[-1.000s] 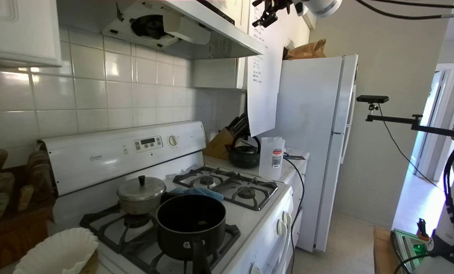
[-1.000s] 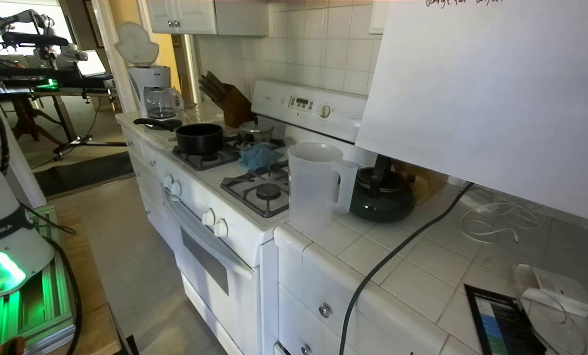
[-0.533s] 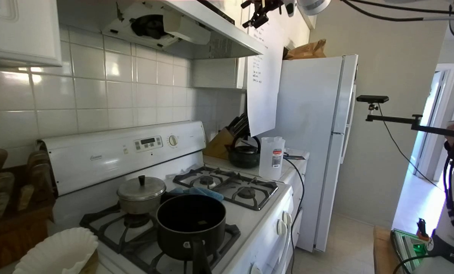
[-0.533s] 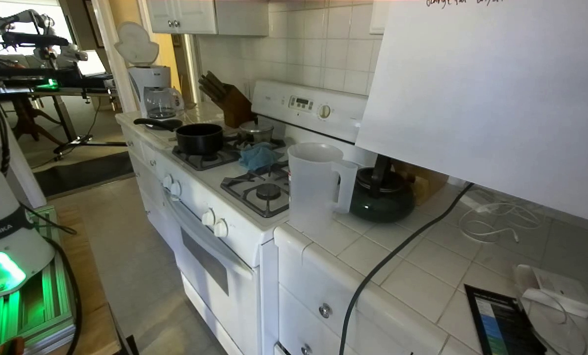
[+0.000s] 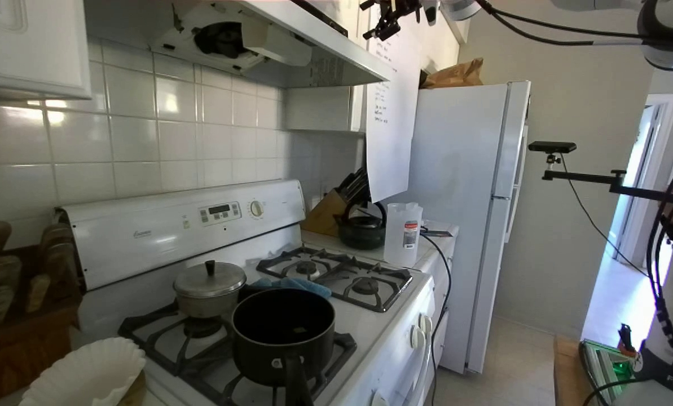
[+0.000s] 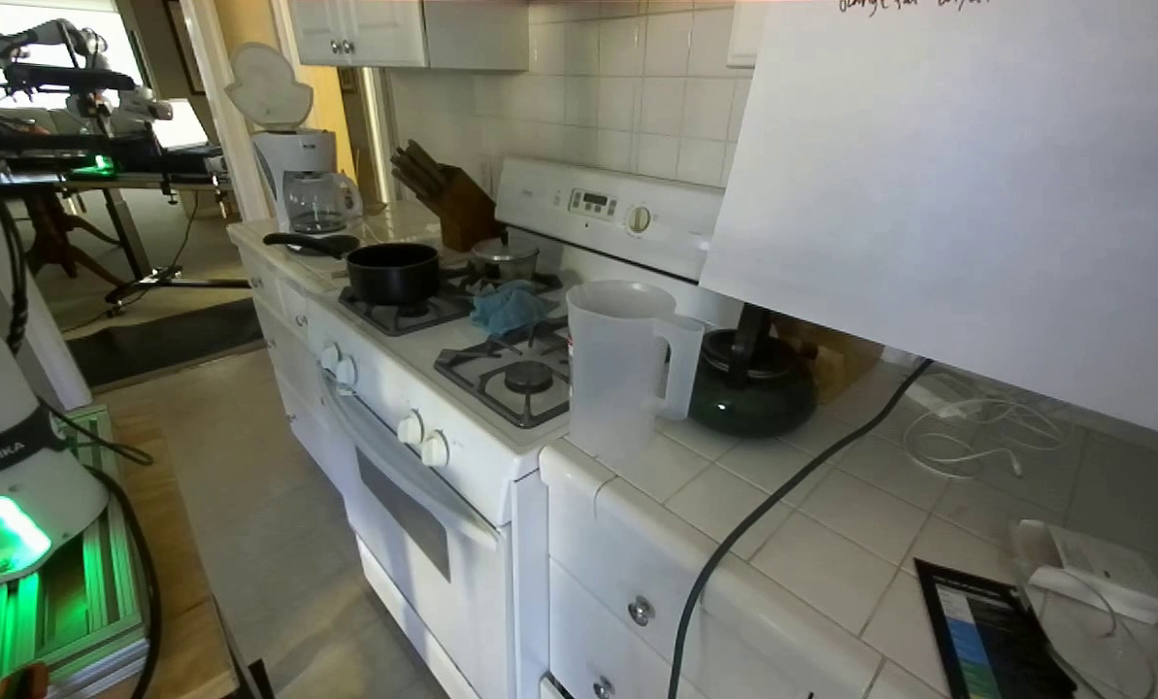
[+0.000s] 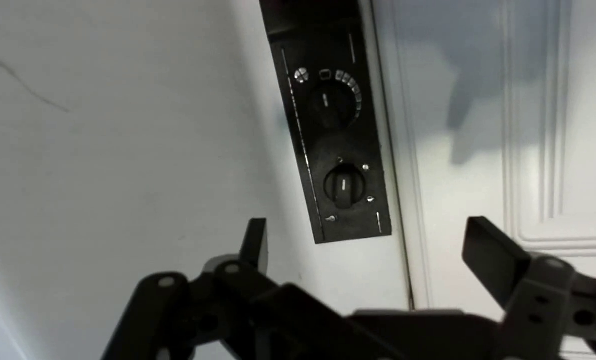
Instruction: Flip the switch at the top
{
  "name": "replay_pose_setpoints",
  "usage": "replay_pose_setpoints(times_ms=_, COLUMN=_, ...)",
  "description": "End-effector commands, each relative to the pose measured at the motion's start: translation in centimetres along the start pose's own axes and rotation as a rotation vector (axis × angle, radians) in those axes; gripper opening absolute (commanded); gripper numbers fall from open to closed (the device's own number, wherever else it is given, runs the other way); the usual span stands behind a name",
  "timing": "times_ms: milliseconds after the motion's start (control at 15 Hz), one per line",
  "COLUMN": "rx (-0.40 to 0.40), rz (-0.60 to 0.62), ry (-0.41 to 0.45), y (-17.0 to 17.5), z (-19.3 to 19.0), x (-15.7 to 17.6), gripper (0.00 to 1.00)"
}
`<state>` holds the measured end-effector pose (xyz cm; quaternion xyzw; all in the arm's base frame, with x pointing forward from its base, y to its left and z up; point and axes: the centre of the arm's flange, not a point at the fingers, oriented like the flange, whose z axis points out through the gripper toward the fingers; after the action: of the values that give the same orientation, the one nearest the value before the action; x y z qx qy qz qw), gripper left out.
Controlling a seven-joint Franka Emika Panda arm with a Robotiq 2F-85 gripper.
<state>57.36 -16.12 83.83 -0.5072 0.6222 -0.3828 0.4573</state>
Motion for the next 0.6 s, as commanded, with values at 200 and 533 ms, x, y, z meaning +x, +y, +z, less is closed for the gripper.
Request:
replay_pose_setpoints(times_ms=200, rx=0.017, rz=0.008, ry=-0.046, y=-0.1, z=1.8, x=0.7, gripper=1.00)
replay_pose_setpoints(times_ms=533, rx=0.036, rz=0.001, ry=-0.095, y=0.1, z=3.6, x=1.0, gripper=0.99)
